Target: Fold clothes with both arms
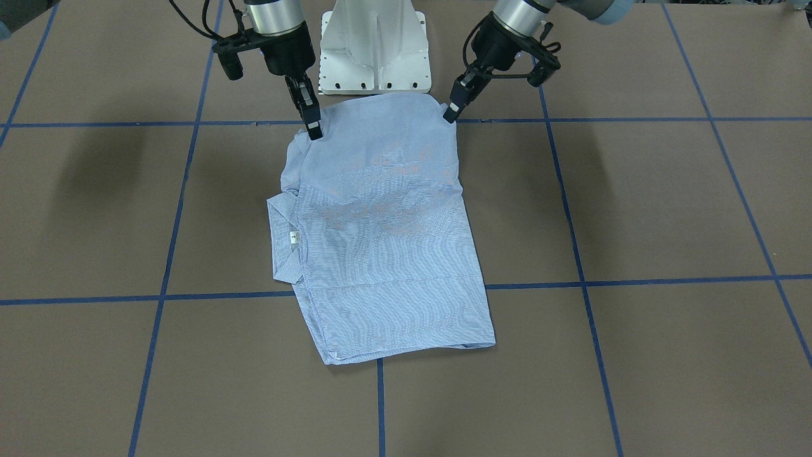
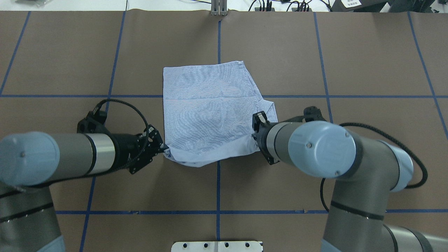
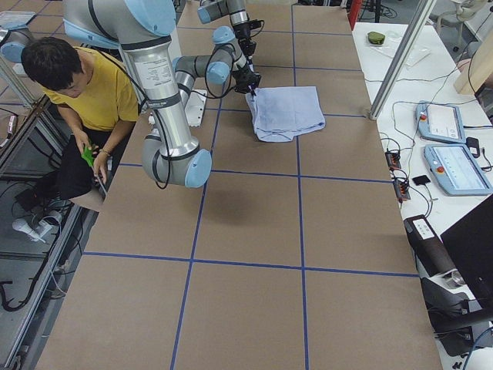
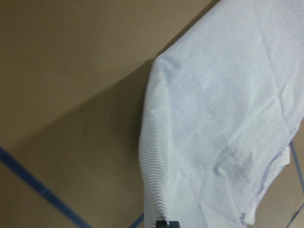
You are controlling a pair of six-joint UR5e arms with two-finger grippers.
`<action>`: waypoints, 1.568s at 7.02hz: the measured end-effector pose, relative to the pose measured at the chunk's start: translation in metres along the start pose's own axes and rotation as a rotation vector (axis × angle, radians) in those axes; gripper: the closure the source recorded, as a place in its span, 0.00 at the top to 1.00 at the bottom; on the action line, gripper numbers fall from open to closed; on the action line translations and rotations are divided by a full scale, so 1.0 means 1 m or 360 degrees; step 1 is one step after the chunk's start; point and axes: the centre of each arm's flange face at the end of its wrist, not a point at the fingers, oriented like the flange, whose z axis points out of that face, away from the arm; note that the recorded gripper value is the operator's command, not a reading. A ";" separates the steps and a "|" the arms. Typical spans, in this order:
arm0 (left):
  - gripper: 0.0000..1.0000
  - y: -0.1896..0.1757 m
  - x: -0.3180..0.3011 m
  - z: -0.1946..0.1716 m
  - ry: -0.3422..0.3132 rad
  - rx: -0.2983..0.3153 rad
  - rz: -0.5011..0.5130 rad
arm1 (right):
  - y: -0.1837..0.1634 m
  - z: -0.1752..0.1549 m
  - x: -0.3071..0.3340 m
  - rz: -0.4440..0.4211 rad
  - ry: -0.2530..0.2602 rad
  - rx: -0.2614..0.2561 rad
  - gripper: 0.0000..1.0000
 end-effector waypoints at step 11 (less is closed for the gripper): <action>0.98 -0.251 0.096 0.158 -0.0027 0.0504 0.0441 | -0.100 0.209 -0.239 -0.0419 0.0048 0.0000 1.00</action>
